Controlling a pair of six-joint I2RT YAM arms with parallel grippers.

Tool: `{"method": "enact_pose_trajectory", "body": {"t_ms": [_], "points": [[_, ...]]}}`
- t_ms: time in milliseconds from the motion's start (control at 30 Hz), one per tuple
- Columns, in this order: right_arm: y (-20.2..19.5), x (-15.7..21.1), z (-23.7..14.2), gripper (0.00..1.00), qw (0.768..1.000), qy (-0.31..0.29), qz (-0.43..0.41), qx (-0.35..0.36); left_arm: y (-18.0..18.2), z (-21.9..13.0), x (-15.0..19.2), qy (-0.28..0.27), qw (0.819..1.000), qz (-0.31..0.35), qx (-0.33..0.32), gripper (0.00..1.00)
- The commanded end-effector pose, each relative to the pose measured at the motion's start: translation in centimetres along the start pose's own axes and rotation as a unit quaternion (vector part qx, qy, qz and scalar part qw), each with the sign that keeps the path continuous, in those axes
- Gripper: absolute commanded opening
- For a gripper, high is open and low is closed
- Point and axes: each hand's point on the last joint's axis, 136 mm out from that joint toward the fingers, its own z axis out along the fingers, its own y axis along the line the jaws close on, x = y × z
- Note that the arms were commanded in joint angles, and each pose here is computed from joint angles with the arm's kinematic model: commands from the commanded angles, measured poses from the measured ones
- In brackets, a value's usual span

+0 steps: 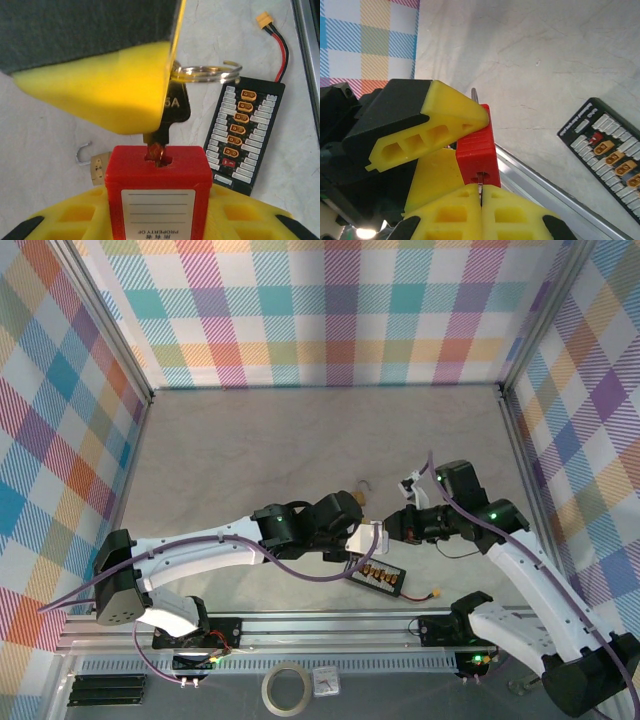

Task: Unlock with the key

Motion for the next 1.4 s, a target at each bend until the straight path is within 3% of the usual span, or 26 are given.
{"method": "enact_pose_trajectory", "body": {"t_ms": [0, 200, 367, 467, 667, 1033, 1300, 1367], "points": [[1.3, -0.8, 1.3, 0.0, 0.998, 0.0, -0.019, -0.056, 2.5, -6.7, -12.3, -0.26, 0.965, 0.013, -0.038, 0.0], [2.3, -0.6, 0.7, 0.0, 0.995, -0.007, -0.071, -0.077, 1.1, -8.0, -12.9, -0.288, 0.957, -0.008, 0.038, 0.0], [2.3, -0.9, 1.2, 0.0, 0.996, -0.004, -0.012, -0.089, 3.2, -6.4, -11.7, -0.263, 0.964, -0.019, -0.039, 0.0], [2.3, -1.7, 1.0, 0.0, 0.994, -0.02, 0.051, -0.089, 4.6, -4.5, -10.5, -0.225, 0.967, -0.003, -0.124, 0.0], [1.3, -2.7, 1.0, 0.0, 0.973, -0.03, 0.209, -0.092, 5.3, -1.9, -8.4, -0.181, 0.964, 0.029, -0.192, 0.0], [-0.6, -2.7, 0.9, 0.0, 0.934, -0.054, 0.331, -0.122, 5.2, -0.9, -6.7, -0.163, 0.958, 0.049, -0.232, 0.0], [-2.1, -2.3, 0.6, 0.0, 0.924, -0.063, 0.363, -0.105, 5.0, -0.4, -6.1, -0.156, 0.96, 0.04, -0.23, 0.0], [-2.6, -2.1, 0.1, 0.1, 0.927, -0.071, 0.358, -0.091, 5.1, -0.7, -6.0, -0.159, 0.964, 0.018, -0.212, 0.0]]}}
